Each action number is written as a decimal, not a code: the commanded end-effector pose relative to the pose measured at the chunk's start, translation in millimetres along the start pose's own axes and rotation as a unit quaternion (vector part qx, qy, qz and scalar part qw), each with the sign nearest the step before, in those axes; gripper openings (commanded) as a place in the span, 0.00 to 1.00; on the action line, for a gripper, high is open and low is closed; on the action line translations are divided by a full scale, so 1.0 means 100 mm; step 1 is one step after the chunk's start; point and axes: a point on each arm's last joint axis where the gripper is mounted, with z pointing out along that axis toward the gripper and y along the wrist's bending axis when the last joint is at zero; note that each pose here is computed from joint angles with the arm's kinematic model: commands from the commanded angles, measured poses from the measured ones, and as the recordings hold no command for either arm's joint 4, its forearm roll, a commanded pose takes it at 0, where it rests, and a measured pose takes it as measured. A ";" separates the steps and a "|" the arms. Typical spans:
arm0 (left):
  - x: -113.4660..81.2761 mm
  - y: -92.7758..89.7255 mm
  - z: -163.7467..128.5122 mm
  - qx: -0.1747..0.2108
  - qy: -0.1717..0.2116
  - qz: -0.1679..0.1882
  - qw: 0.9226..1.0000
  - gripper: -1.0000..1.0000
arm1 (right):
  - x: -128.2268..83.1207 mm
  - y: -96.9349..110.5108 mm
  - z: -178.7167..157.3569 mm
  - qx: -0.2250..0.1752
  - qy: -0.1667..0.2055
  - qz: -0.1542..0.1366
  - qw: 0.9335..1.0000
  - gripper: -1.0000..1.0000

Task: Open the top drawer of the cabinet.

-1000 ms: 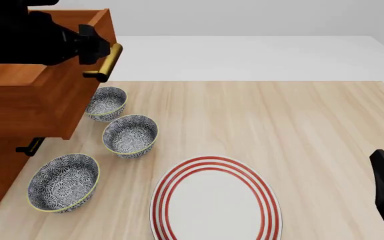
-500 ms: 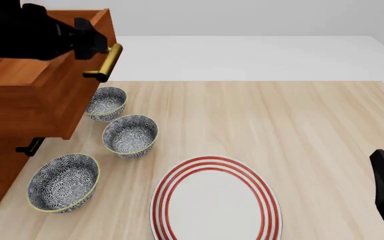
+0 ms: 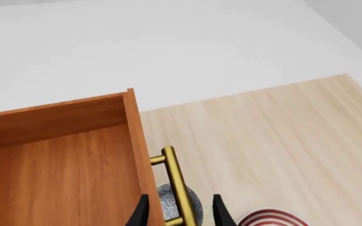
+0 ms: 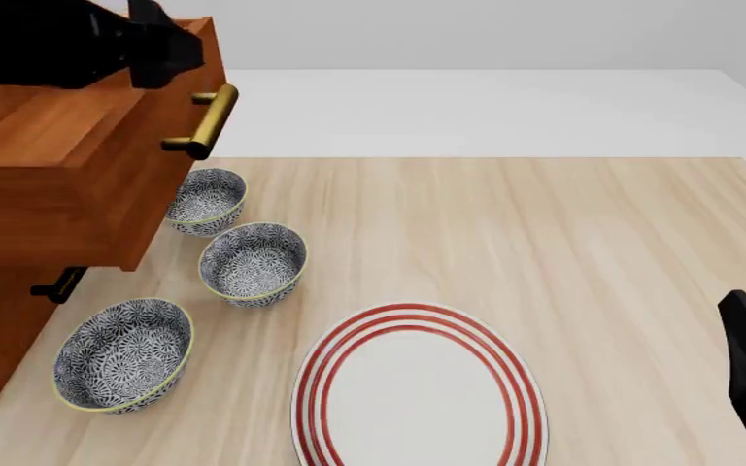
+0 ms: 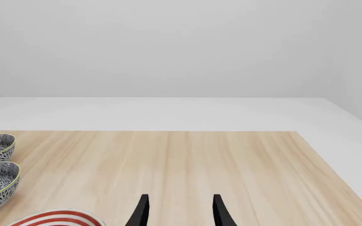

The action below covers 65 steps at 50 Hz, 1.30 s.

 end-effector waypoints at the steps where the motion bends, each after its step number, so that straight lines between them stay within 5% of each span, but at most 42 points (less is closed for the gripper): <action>1: -0.04 -0.02 -0.07 0.005 -0.010 0.004 1.000 1.00 | 0.00 0.00 0.00 0.000 0.000 0.000 1.000 1.00; 65: -0.14 -0.23 -0.49 0.053 -0.045 0.024 0.997 1.00 | 0.00 0.00 0.00 0.000 0.000 0.000 1.000 1.00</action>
